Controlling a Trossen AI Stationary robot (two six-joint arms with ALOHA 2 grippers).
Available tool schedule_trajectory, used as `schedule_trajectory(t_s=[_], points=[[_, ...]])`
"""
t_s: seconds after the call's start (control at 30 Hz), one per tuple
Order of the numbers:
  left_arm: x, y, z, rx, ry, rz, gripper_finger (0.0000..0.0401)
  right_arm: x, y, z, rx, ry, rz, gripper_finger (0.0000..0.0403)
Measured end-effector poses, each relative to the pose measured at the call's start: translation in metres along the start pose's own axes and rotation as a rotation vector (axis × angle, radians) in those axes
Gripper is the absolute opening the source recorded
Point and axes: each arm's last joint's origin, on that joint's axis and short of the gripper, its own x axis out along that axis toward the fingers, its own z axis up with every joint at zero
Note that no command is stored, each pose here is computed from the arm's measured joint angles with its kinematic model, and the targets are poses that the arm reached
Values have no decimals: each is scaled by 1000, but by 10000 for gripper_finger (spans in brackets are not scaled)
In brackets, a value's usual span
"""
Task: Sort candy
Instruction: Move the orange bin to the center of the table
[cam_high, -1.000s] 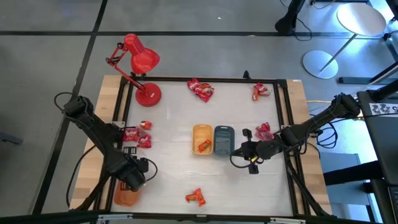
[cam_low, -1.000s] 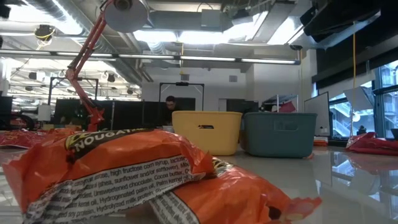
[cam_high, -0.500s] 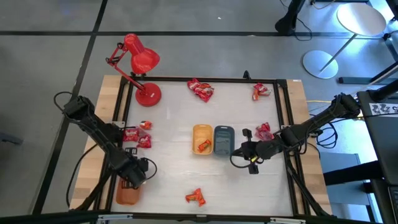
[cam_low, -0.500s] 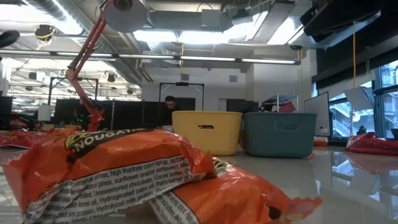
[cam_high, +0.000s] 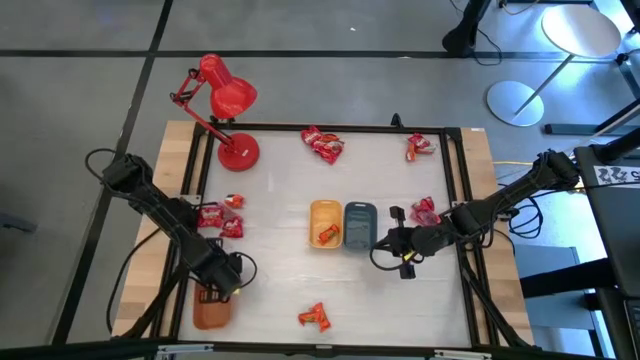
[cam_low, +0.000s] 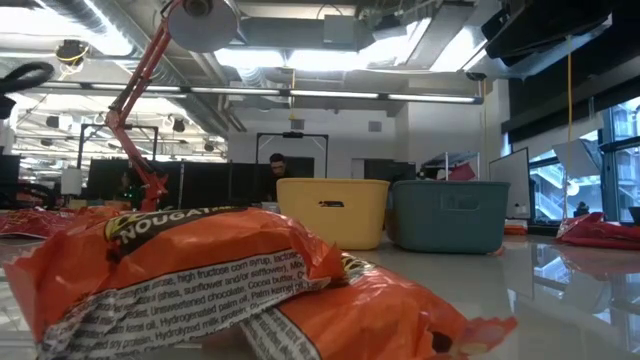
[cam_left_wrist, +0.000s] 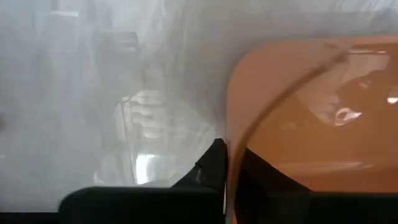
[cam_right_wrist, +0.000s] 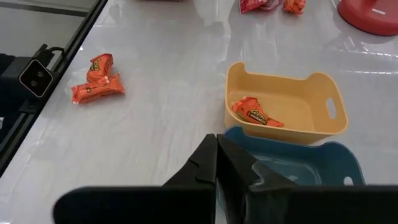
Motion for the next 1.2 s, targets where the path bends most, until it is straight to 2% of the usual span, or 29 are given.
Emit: schedule_trajectory(t_s=[0.2,0.37,0.53,0.87,1.07,1.2], points=[[-24,-7,15,-23,-38,-50,2,0,0,0,1,1,1,7],[-59,-3,31,-68,-77,-16,1,0,0,0,2,2,0,7],[-89,5,51,-78,-181,-23,1,0,0,-1,40,17,7,7],[-109,58,92,-137,-308,24,0,0,0,-5,73,51,6,7],[-104,95,120,-98,-323,54,0,0,-1,-4,82,46,-7,7],[-95,123,134,-92,-283,81,0,1,-1,-5,149,43,-31,7]])
